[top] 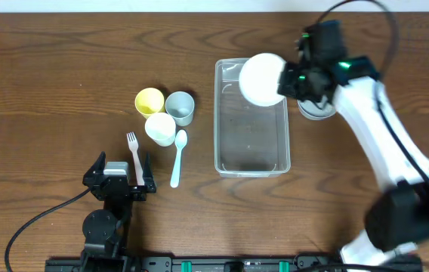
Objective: Pack container
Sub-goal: 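Carry the white bowl into the clear container and release it, then grasp the yellow bowl rim with the right gripper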
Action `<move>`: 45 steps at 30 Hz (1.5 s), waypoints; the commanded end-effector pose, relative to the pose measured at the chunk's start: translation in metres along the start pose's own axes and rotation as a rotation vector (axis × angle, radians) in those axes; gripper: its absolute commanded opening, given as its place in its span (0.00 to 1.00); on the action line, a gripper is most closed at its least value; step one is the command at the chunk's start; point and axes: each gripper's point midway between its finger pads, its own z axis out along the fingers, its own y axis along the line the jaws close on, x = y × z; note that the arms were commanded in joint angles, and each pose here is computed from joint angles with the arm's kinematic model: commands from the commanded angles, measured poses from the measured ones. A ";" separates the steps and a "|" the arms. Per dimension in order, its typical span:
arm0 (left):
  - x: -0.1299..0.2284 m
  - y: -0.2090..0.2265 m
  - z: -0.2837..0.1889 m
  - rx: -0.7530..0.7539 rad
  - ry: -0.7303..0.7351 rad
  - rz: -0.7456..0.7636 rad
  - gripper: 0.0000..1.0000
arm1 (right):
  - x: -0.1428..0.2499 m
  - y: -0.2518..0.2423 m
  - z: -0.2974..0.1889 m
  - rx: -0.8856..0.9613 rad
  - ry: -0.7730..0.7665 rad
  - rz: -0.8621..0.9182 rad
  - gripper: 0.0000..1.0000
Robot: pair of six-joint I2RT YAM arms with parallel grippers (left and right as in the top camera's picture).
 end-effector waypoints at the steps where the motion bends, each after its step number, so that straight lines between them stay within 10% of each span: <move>1: 0.018 0.000 0.002 -0.003 0.044 0.014 0.98 | -0.007 0.010 0.029 -0.028 0.044 0.036 0.02; 11: 0.018 0.000 0.002 -0.003 0.044 0.014 0.98 | -0.011 0.021 0.068 -0.061 0.047 0.005 0.03; 22: 0.018 0.000 0.002 -0.003 0.044 0.014 0.98 | -0.050 0.051 -0.018 -0.157 -0.081 -0.086 0.47; 32: 0.018 0.000 0.002 -0.003 0.044 0.014 0.98 | -0.072 -0.134 -0.115 0.221 -0.166 0.265 0.68; 45: 0.018 0.000 0.002 -0.003 0.044 0.015 0.98 | -0.013 -0.269 -0.033 0.354 0.072 0.543 0.69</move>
